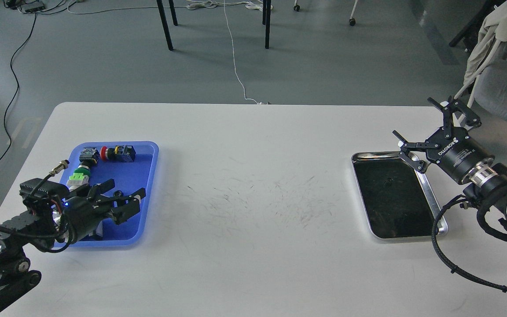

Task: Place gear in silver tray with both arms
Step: 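Grasp another small black gear in the blue tray with the left gripper, then carry the second gear with the left gripper toward the table center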

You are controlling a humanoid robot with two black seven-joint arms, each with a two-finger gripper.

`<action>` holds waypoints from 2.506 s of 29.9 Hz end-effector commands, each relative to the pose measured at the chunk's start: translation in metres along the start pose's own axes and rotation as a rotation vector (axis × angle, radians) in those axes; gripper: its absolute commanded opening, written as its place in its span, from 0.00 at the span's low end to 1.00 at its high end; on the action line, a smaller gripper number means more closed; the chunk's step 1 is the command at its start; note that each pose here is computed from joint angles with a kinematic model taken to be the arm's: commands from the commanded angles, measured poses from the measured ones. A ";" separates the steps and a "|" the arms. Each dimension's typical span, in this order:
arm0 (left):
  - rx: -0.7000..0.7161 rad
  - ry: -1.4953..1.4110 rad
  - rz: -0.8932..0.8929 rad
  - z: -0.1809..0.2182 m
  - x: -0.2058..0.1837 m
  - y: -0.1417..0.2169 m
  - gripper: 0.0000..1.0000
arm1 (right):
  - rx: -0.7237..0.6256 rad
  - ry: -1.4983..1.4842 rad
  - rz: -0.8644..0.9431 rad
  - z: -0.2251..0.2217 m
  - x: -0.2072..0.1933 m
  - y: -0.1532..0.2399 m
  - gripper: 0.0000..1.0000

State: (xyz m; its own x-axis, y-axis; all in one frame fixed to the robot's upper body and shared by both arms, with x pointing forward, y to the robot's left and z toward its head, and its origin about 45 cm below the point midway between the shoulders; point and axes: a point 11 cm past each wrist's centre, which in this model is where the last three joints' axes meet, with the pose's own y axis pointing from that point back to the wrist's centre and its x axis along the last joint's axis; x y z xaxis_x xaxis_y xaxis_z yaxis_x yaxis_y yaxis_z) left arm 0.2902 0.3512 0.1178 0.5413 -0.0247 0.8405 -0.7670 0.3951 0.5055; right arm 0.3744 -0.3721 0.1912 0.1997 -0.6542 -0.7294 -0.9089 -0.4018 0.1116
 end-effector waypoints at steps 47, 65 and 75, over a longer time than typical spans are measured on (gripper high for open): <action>0.104 -0.085 -0.086 -0.050 -0.024 -0.009 0.20 | 0.007 -0.002 0.002 -0.002 0.001 0.003 0.97; 0.000 -0.084 0.096 -0.020 0.088 -0.006 0.09 | 0.009 0.006 0.001 -0.005 0.000 0.004 0.97; -0.244 0.015 0.172 0.093 0.094 -0.058 0.10 | 0.042 0.025 0.025 -0.022 0.007 0.011 0.97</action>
State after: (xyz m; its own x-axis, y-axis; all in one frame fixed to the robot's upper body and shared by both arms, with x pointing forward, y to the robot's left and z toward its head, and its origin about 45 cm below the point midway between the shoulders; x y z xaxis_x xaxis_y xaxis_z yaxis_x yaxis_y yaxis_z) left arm 0.3526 0.2771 0.1913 0.4103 0.0500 0.9106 -0.7689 0.5559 0.3159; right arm 0.3725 -0.3901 0.1989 0.1875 -0.6768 -0.7119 -0.9216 -0.3720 0.1110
